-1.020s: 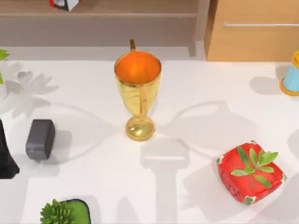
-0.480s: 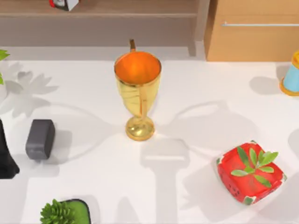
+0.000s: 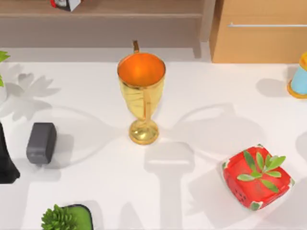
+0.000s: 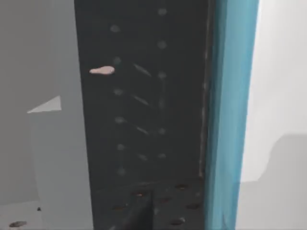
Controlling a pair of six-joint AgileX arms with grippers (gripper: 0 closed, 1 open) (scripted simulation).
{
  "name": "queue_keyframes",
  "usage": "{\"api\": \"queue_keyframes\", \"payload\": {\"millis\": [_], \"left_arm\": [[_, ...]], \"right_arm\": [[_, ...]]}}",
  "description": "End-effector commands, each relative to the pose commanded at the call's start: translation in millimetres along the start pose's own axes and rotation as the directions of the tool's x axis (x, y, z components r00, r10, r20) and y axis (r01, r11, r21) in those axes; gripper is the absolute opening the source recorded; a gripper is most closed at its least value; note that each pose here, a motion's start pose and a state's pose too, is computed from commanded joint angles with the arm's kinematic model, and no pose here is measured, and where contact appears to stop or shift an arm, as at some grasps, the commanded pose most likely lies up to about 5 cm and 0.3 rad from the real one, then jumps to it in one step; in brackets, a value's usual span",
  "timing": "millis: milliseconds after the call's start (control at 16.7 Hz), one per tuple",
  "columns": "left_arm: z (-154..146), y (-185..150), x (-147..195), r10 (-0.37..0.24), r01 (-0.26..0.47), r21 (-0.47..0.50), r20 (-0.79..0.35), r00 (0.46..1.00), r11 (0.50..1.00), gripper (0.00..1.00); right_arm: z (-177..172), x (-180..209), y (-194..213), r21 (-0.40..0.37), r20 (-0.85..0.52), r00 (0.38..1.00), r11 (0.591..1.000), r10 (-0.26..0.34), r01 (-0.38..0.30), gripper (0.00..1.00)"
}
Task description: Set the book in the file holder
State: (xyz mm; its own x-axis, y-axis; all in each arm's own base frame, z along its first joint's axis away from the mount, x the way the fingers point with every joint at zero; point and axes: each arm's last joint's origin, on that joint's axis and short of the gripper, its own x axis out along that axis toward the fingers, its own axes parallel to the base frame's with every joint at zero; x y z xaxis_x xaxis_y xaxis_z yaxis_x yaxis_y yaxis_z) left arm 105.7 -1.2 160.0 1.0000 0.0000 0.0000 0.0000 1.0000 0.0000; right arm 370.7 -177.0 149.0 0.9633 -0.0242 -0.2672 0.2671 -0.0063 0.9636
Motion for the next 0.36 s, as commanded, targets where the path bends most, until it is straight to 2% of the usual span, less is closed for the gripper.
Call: {"api": "queue_keyframes", "payload": {"millis": [360], "left_arm": [[0.0,0.0,0.0,0.0,0.0,0.0,0.0,1.0,1.0,1.0]], "right_arm": [[0.0,0.0,0.0,0.0,0.0,1.0,1.0,0.0,0.0,1.0]]}}
